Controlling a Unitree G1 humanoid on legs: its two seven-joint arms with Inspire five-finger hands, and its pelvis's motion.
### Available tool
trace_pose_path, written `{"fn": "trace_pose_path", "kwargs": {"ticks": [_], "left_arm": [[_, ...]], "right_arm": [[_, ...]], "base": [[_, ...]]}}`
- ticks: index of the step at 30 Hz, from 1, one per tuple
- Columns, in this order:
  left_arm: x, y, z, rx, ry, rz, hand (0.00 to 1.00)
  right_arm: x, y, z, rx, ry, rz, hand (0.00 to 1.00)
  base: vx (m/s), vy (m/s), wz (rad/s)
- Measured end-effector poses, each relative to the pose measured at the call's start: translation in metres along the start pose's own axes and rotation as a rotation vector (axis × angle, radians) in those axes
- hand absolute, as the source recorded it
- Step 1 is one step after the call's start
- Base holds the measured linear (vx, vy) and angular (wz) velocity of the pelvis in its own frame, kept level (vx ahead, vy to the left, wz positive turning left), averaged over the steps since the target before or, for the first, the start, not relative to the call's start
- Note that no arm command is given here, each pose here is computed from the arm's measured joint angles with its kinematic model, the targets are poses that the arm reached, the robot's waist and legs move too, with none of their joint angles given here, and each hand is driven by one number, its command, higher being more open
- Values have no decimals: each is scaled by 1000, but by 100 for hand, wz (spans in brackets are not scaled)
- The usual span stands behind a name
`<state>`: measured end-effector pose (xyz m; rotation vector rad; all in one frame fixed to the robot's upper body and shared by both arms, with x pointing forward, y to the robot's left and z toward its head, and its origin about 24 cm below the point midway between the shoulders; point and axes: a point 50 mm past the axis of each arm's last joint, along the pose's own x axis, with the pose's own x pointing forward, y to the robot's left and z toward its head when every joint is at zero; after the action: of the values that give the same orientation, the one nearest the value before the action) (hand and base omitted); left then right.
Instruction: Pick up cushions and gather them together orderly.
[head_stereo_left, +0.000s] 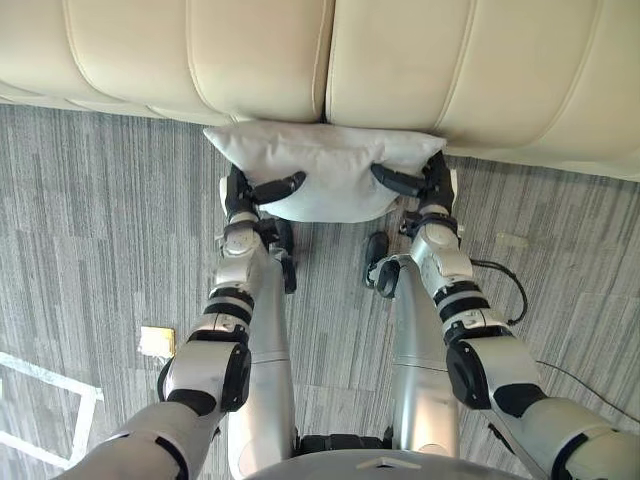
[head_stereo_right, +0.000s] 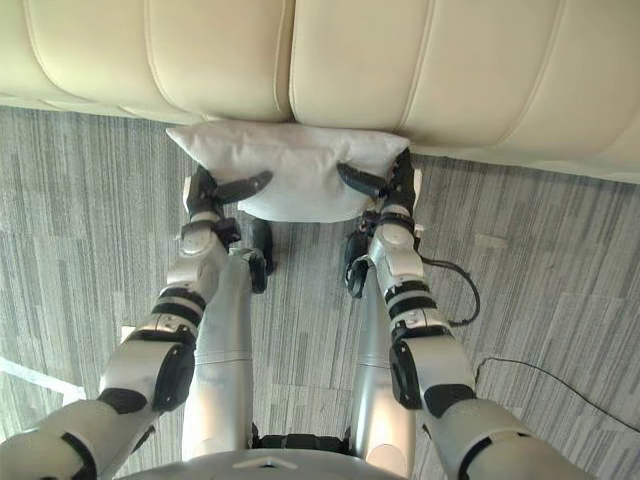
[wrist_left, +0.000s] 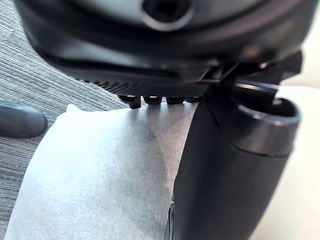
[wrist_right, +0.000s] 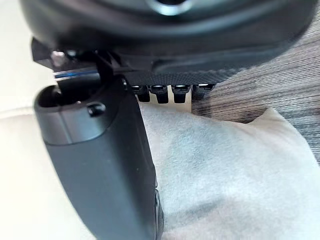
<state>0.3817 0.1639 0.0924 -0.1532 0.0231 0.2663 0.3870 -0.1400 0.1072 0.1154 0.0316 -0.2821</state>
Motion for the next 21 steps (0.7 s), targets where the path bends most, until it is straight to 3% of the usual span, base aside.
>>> {"fn": "trace_pose_path", "kwargs": {"ticks": [11, 15, 21], "left_arm": [[-3, -13, 12, 45, -57, 33, 0], [-17, -13, 3, 49, -72, 22, 0], [-54, -20, -3, 30, -155, -82, 0]], "right_arm": [[-4, 14, 17, -46, -74, 10, 0], [-23, 11, 3, -57, -99, 37, 0], [-57, -21, -13, 8, -175, -14, 0]], "base": [[7, 32, 7], [-2, 10, 0], [31, 15, -13]]}}
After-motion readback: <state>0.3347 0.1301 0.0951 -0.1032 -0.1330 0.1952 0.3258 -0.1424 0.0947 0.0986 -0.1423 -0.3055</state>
